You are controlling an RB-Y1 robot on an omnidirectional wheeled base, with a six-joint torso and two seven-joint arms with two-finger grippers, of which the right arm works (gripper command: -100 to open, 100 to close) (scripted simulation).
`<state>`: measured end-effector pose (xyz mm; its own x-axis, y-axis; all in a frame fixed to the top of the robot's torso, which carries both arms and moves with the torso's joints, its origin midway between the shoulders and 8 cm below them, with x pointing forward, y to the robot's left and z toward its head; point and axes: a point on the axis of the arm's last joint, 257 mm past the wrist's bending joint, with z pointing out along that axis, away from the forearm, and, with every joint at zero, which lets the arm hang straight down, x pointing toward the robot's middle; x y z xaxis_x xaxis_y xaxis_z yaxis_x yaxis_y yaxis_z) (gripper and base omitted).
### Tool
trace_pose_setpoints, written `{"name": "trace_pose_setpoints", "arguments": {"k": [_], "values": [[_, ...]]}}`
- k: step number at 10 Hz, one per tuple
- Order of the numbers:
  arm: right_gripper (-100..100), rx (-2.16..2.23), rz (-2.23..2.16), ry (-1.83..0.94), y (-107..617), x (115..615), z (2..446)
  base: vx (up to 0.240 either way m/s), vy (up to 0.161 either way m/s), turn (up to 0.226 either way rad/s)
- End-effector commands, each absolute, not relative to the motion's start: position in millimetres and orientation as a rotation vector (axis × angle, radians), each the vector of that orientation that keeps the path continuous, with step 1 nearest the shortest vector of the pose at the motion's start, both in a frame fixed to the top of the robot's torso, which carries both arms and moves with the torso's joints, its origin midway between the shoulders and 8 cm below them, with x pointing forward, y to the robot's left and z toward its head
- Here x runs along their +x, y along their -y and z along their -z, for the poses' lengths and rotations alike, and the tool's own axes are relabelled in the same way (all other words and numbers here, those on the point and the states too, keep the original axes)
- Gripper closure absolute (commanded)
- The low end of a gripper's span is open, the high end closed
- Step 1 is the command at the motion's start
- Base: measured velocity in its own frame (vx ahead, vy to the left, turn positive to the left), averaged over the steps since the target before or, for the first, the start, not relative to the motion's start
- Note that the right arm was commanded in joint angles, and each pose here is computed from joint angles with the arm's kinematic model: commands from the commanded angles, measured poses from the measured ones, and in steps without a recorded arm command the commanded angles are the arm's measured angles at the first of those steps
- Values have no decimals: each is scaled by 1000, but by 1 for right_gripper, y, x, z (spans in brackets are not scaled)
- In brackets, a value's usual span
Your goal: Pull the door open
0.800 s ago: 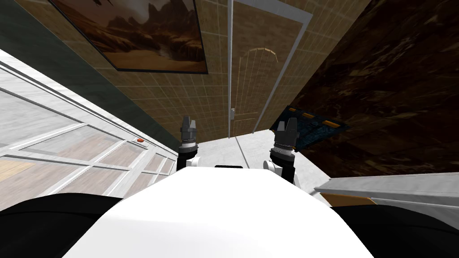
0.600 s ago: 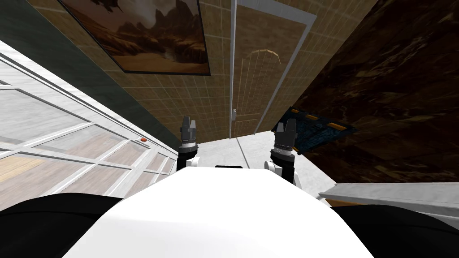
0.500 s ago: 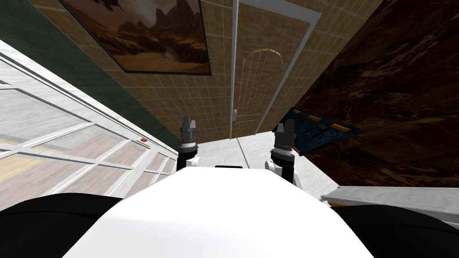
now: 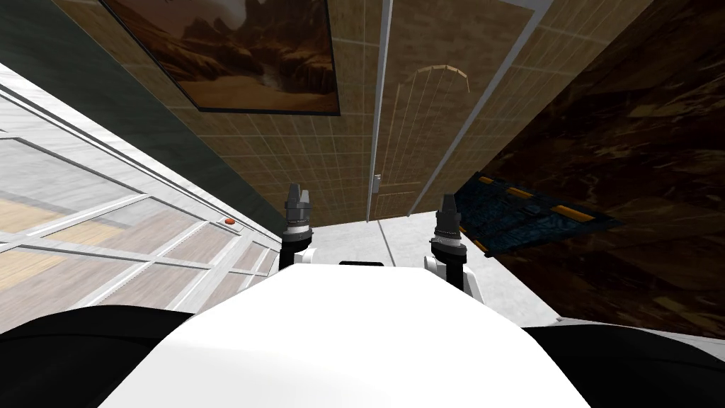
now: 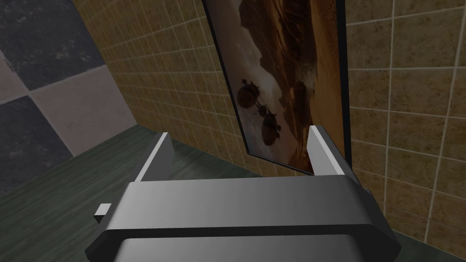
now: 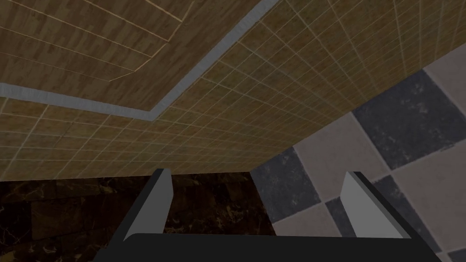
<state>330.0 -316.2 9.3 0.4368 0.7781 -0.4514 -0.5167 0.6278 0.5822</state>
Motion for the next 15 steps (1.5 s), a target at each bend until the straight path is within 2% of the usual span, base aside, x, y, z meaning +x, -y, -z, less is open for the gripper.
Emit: {"name": "trace_pose_setpoints", "arguments": {"k": [1,15], "values": [[-100,352,-756,-806,325,334,2,117,39,139],[-100,186,-326,-1057,394,342,83,108,22,104]]}}
